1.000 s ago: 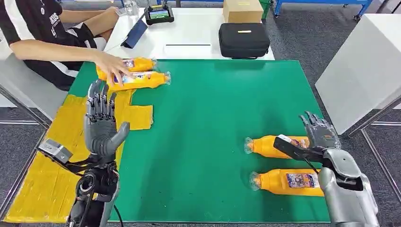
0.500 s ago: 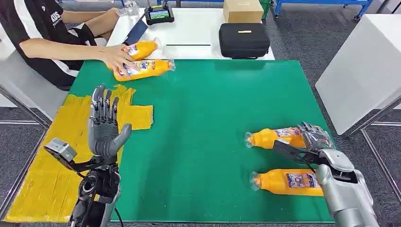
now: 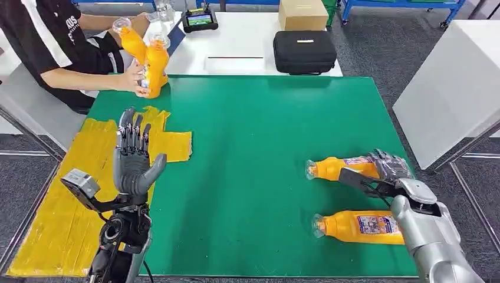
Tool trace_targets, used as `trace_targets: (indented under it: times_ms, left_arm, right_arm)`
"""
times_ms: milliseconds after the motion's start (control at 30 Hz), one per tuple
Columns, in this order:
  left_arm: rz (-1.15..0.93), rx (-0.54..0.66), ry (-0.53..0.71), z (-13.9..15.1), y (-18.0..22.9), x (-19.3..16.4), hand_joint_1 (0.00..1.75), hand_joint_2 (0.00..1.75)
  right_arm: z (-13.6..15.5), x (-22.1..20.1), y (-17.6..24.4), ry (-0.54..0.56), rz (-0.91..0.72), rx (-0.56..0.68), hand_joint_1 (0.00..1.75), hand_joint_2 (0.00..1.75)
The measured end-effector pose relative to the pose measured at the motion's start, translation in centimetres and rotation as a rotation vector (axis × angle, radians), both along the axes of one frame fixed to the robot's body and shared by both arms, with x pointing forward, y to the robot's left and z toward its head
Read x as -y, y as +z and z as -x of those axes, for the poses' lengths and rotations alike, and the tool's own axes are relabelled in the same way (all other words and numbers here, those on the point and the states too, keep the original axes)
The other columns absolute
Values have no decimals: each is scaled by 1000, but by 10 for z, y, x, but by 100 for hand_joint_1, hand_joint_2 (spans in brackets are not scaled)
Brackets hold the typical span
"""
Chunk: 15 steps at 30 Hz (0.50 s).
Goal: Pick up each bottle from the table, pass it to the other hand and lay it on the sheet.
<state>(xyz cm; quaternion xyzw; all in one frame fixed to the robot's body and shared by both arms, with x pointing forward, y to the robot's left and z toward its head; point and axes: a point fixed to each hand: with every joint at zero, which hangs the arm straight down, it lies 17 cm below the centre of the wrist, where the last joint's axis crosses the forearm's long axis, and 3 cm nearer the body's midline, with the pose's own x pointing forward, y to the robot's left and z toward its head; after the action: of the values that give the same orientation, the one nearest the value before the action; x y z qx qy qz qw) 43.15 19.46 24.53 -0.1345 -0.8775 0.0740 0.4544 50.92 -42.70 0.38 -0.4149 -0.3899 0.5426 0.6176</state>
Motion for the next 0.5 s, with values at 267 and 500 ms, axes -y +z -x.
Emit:
trace_targets:
  times_ms: [267, 500]
  left_arm:
    - [-2, -12, -1, -2, -4, 1, 0, 175]
    - [-3, -21, -1, -3, -6, 1, 0, 175]
  right_arm:
    - [-4, -2, 0, 5, 18, -1, 171, 175]
    - [-4, -1, -1, 2, 27, -1, 171, 175]
